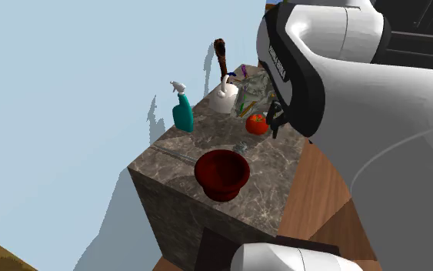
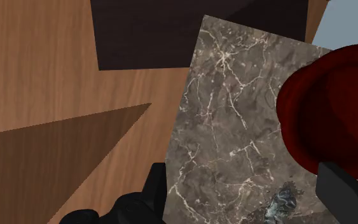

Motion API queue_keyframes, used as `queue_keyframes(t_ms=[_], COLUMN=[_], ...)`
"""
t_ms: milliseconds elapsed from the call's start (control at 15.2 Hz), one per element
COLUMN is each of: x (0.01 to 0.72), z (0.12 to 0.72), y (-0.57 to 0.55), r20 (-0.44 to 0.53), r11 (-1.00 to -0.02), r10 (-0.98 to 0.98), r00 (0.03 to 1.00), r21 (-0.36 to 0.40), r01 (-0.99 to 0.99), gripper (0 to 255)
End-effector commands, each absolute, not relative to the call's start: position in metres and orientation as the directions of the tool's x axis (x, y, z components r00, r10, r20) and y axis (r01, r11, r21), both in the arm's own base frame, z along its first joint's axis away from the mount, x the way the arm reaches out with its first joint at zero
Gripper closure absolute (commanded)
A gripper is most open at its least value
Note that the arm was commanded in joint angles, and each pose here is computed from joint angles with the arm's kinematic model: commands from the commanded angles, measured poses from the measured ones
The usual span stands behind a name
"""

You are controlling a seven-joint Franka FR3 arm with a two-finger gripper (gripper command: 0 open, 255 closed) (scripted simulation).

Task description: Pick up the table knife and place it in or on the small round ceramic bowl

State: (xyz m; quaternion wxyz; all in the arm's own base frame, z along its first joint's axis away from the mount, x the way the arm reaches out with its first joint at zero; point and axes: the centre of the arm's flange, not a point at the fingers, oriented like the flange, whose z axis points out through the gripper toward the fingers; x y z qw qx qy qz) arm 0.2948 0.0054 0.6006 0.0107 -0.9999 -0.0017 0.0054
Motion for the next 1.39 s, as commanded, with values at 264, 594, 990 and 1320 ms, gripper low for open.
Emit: queue_keyframes(t_ms=[264, 594, 990, 1320], x=[0.333, 0.374, 0.412, 0.432], z=[0.578, 0.549, 0.515, 0.485], y=[0.036, 0.081, 0.144, 0.201], r20=[-0.014, -0.018, -0.025, -0.031], r11=[-0.989, -0.947, -0.857, -0.752], r10=[0.146, 0.320, 0.515, 0.659], r00=[0.989, 0.947, 0.857, 0.751], r21=[-0.017, -0.012, -0.007, -0.004], r01=[0.146, 0.320, 0.515, 0.659], gripper=[0, 0, 0, 0])
